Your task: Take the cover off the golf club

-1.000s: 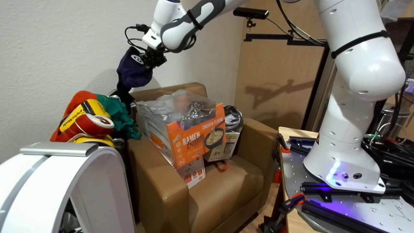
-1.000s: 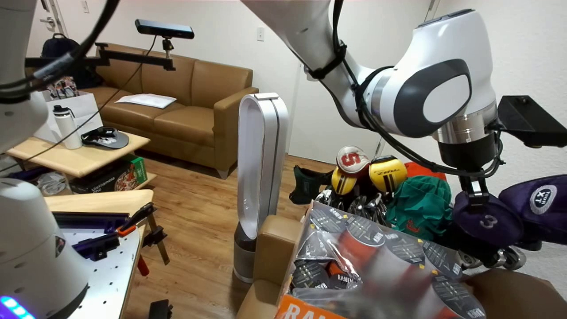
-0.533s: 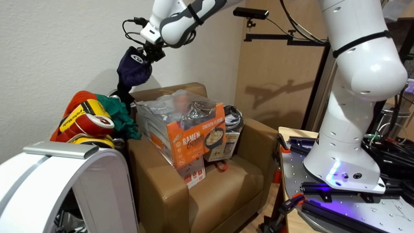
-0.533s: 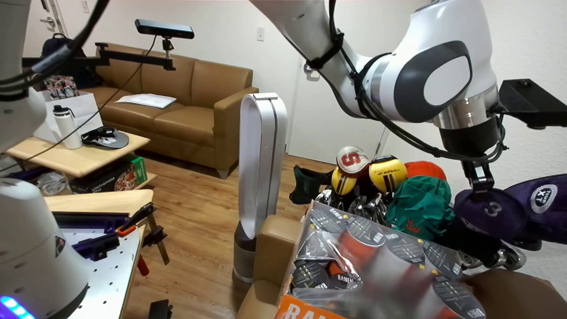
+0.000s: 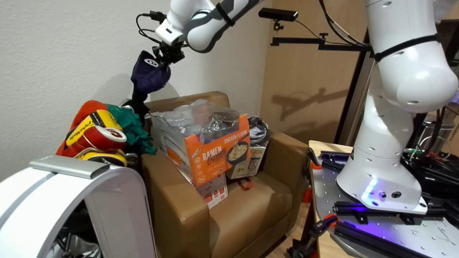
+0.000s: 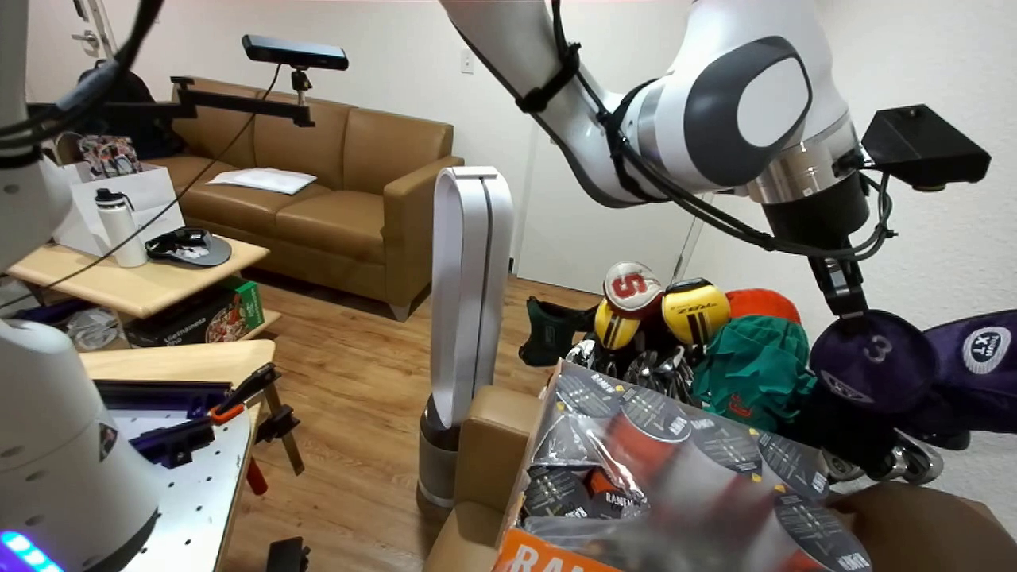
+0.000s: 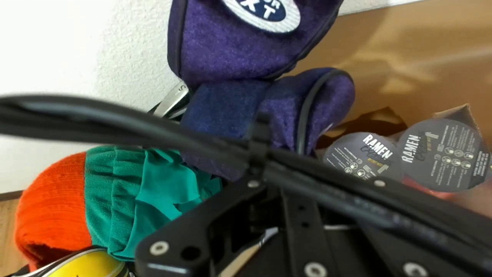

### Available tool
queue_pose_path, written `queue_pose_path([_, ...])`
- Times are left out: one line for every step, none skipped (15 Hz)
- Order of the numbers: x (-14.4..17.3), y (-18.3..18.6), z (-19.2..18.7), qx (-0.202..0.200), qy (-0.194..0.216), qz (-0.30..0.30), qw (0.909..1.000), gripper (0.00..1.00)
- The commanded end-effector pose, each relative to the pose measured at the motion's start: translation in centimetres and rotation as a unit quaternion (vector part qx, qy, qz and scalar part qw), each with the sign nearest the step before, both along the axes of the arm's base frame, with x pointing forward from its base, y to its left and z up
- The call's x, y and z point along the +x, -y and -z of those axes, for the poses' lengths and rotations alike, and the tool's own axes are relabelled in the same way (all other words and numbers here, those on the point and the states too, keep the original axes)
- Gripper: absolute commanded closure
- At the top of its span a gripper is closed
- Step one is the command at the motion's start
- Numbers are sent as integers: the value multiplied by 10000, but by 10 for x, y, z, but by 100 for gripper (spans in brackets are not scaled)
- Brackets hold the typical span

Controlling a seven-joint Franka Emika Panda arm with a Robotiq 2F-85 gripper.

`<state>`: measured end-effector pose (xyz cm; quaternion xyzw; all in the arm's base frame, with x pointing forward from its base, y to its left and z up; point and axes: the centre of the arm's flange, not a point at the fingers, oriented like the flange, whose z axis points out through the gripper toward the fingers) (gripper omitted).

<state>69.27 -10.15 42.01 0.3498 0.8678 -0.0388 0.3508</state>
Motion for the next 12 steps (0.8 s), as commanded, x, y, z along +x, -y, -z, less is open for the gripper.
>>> queue_pose_path([-45, -11, -14, -108, 443, 388, 9982, 94])
queue_pose_path([-50, -11, -15, -124, 524, 483, 9974, 94])
queue_pose_path([-56, -11, -18, -150, 608, 578, 9964, 94])
queue_pose_path([-59, -11, -20, -171, 664, 663, 9954, 94])
queue_pose_path([-63, -10, -23, -205, 736, 753, 9942, 94])
queue_pose_path([-67, -10, -28, -236, 823, 837, 9928, 94])
queue_pose_path([-70, -8, -33, -258, 911, 912, 9913, 94])
queue_pose_path([-73, -7, -38, -275, 998, 979, 9898, 94])
queue_pose_path([-77, -6, -43, -247, 1062, 1059, 9884, 94])
queue_pose_path([-80, -5, -48, -212, 1081, 1158, 9871, 94])
queue_pose_path([-83, -5, -51, -107, 971, 1262, 9872, 94])
queue_pose_path([-86, -5, -52, 22, 885, 1345, 9870, 94])
